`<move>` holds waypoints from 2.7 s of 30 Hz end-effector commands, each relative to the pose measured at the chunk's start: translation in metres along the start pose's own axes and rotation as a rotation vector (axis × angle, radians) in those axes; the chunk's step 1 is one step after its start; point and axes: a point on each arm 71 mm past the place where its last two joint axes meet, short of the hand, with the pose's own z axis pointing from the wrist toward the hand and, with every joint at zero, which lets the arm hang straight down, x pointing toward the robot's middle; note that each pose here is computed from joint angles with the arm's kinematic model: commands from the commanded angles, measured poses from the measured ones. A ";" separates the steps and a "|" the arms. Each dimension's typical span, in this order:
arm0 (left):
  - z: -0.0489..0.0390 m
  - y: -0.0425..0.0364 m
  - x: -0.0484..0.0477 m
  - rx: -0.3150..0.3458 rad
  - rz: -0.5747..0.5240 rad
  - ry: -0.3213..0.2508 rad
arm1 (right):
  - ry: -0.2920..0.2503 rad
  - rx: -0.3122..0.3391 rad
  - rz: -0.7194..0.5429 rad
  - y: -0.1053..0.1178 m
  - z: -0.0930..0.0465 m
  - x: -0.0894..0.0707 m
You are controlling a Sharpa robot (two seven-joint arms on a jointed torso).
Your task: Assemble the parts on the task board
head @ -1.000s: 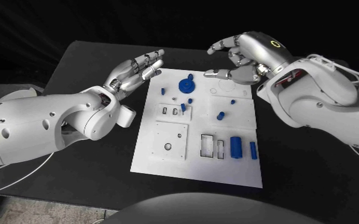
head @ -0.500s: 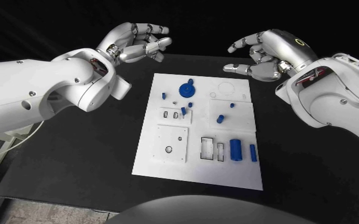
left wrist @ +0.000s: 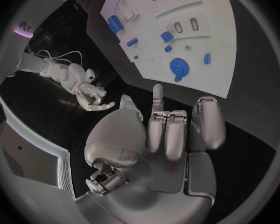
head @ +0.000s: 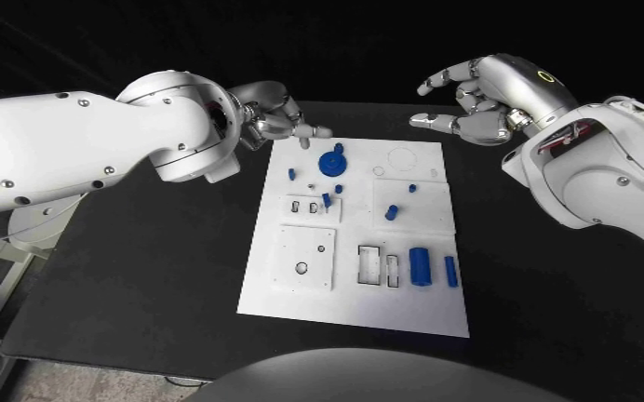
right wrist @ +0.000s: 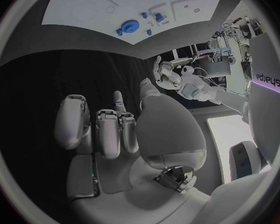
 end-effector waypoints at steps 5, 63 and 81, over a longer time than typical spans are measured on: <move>0.0132 0.0081 0.0152 -0.174 0.292 0.095 | 0.018 0.016 -0.006 -0.005 -0.002 0.001; 0.0552 -0.0234 0.0842 -0.190 0.492 0.158 | 0.120 0.121 0.008 -0.027 -0.011 0.016; 0.0575 -0.0206 0.0962 -0.191 0.467 0.190 | 0.127 0.128 0.011 -0.029 -0.011 0.019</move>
